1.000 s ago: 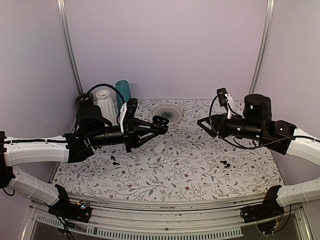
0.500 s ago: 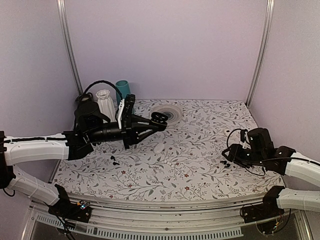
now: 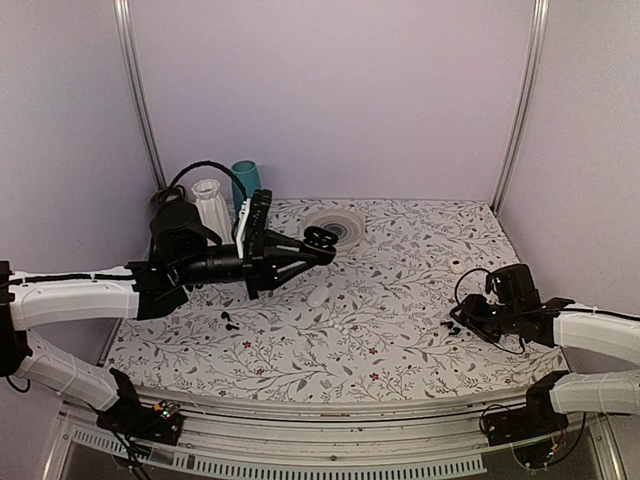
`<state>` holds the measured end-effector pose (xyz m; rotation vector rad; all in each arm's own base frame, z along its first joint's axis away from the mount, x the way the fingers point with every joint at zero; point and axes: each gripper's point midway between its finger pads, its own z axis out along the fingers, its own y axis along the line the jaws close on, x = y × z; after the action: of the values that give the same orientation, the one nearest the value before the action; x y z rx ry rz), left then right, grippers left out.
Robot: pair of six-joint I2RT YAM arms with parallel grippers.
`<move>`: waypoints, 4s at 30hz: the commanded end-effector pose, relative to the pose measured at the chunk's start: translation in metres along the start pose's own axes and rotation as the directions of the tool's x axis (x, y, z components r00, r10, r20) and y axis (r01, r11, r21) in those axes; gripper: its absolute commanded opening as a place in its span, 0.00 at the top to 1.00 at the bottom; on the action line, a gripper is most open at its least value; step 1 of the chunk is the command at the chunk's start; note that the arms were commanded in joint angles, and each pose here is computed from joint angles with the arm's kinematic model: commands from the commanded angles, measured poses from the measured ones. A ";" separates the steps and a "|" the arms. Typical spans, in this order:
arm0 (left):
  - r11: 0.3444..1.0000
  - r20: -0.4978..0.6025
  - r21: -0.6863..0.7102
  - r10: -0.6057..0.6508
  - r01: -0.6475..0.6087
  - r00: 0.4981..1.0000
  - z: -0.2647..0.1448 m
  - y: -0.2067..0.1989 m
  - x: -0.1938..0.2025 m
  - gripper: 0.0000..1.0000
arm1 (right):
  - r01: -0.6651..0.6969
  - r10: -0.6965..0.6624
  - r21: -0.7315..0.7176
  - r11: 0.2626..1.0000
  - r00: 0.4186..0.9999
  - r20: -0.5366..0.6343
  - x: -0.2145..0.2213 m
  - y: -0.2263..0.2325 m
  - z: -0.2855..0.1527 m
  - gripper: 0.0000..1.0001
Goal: Insert the wireless bluetooth earbuds into the charging case
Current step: Pick up the right earbud from the center of the board.
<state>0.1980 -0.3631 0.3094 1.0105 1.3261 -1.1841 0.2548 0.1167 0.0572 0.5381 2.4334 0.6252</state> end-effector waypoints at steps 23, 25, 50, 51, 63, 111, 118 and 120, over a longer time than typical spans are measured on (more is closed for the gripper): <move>1.000 0.038 -0.001 0.030 -0.030 0.999 -0.009 -0.004 -0.018 1.00 | -0.001 0.003 0.094 0.996 1.000 -0.025 0.007 -0.024 0.017 0.63; 1.000 0.038 0.000 0.030 -0.030 0.999 -0.008 -0.004 -0.019 1.00 | 0.005 -0.002 0.113 0.994 1.000 -0.027 0.007 -0.027 0.016 0.66; 1.000 0.035 0.002 0.027 -0.027 0.999 -0.008 -0.004 -0.017 1.00 | 0.164 -0.145 0.184 0.969 0.983 -0.110 0.013 -0.017 0.033 0.85; 1.000 0.036 0.002 0.027 -0.027 0.999 -0.008 -0.004 -0.017 1.00 | 0.172 -0.152 0.188 0.967 0.982 -0.117 0.014 -0.017 0.033 0.85; 1.000 0.036 0.008 0.025 -0.025 0.999 -0.008 -0.005 -0.019 1.00 | 0.229 -0.194 0.221 0.948 0.966 -0.169 0.018 -0.020 0.042 0.74; 0.999 0.041 0.015 0.030 -0.030 0.999 -0.010 -0.008 -0.024 1.00 | 0.507 -0.381 0.436 0.743 0.857 -0.348 0.034 -0.016 0.047 0.75; 1.000 0.040 0.013 0.026 -0.027 0.999 -0.012 -0.008 -0.023 1.00 | 0.493 -0.370 0.412 0.766 0.863 -0.344 0.039 -0.013 0.043 0.73; 1.000 0.040 0.013 0.026 -0.027 0.999 -0.011 -0.009 -0.023 1.00 | 0.487 -0.368 0.400 0.776 0.865 -0.340 0.040 -0.012 0.042 0.72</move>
<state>0.1909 -0.3574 0.3181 1.0171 1.3114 -1.1913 0.2686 0.1439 0.0132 0.0764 2.7482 -0.1214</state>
